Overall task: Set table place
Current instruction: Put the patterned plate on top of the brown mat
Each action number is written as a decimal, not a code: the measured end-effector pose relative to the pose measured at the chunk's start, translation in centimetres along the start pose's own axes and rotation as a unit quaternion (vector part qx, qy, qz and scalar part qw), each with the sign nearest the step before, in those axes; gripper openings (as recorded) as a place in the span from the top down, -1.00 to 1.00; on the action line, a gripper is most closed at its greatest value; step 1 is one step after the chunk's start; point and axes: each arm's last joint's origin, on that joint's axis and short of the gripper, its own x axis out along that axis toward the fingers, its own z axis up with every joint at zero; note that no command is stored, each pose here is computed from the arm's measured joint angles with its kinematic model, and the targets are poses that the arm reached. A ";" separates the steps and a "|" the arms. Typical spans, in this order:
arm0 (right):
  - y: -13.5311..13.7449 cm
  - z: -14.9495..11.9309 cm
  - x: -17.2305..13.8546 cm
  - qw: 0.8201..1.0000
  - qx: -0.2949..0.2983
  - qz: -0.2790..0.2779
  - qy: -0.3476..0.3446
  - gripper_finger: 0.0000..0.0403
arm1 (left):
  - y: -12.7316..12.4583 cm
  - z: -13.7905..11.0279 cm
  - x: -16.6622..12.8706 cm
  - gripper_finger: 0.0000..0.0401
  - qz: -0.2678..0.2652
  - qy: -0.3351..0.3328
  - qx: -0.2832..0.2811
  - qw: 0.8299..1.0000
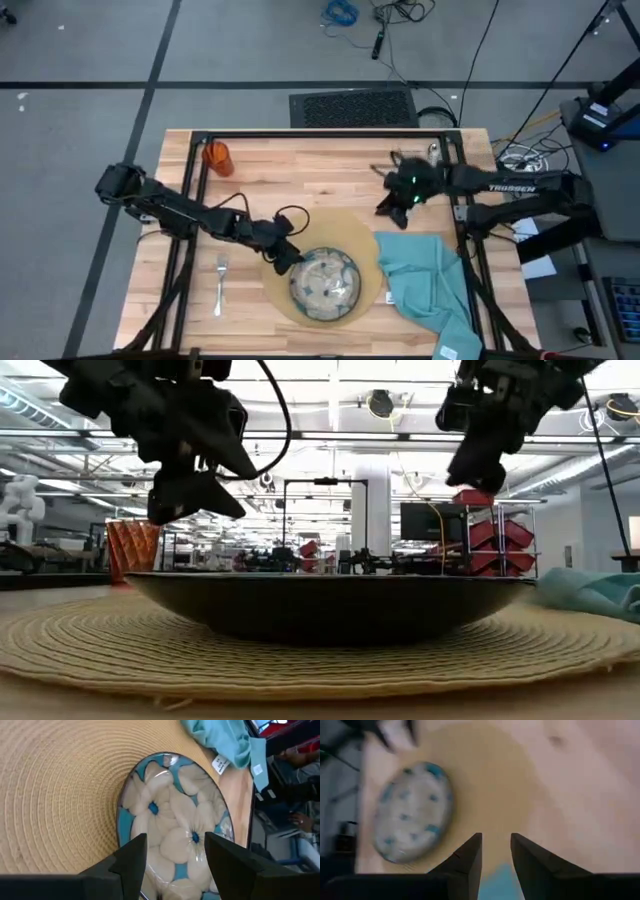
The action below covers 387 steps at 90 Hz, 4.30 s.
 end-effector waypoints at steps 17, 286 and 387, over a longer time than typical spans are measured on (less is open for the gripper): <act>1.1 -3.8 2.3 0.995 0.079 0.005 -0.060 0.54 | 0.1 0.1 0.0 0.10 0.012 -0.016 0.048 0.999; 8.3 -12.3 10.3 0.990 0.115 -0.070 0.034 0.54 | -1.1 -2.2 1.0 1.00 0.020 -0.023 -0.111 0.993; 7.8 -14.8 11.3 0.979 0.142 -0.102 0.106 0.54 | 0.4 -0.8 1.1 1.00 0.054 -0.025 -0.085 0.995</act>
